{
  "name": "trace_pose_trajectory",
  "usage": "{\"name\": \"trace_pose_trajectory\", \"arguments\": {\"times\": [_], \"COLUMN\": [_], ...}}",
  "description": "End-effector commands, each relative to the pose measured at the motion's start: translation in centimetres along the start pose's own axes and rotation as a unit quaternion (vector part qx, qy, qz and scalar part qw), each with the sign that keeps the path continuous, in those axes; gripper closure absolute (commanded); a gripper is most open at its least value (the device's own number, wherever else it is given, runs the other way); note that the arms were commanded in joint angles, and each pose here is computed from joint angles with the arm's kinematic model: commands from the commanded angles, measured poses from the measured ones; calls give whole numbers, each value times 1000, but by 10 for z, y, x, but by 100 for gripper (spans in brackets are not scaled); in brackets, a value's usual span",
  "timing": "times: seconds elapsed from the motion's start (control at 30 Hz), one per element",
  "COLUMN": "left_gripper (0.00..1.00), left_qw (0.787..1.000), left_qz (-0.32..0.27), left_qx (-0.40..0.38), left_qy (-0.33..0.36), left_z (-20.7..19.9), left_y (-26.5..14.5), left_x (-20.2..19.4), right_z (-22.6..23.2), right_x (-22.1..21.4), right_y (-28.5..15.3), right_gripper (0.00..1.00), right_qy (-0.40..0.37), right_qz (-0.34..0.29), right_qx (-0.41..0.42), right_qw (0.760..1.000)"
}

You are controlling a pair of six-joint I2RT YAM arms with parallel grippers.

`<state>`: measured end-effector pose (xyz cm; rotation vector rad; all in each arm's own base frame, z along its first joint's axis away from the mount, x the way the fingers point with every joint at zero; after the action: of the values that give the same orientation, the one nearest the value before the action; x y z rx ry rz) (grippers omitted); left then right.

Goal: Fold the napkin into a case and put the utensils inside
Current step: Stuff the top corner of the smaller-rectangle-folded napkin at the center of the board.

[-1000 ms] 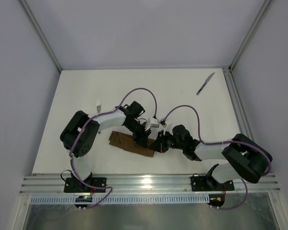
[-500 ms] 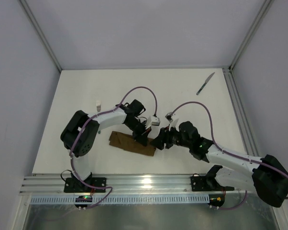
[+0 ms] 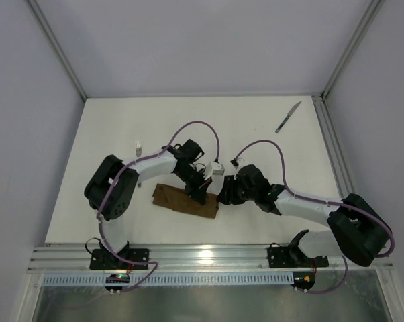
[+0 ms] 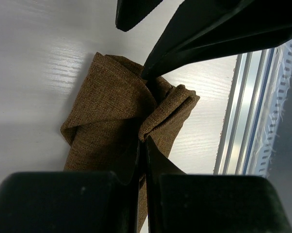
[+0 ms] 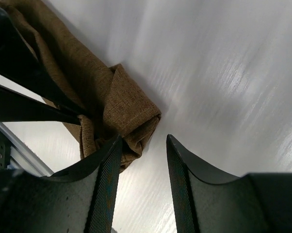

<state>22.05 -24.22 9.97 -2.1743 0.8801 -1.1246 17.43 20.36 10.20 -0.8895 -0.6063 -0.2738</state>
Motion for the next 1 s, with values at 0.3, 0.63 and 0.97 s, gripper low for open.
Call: {"name": "trace_pose_trajectory", "arguments": {"times": [0.3, 0.63, 0.97], "left_gripper": [100, 100, 100], "left_qw": [1000, 1000, 985], "left_qz": [-12, -10, 67], "left_qx": [7, 3, -42], "left_qy": [0, 0, -151], "left_z": [-7, -14, -16], "left_y": [-7, -15, -31], "left_x": [2, 6, -15], "right_z": [4, -3, -5], "right_x": [-6, -15, -15], "right_y": [25, 34, 34], "right_gripper": [54, 96, 96], "right_qy": [41, 48, 47], "right_qz": [0, 17, 11], "right_qx": [51, 40, 33], "right_qw": [998, 998, 998]}}
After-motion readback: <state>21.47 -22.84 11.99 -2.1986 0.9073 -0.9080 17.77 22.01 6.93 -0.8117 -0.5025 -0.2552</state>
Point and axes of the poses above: each gripper's point midway between its finger pads, its own y axis out along the fingers, its own z axis along the line the jaws close on, x = y × z, the point moved 8 cm from there along -y, back along the fingers, and after that the axes turned 3 degrees about -y, right-handed, at the moved point
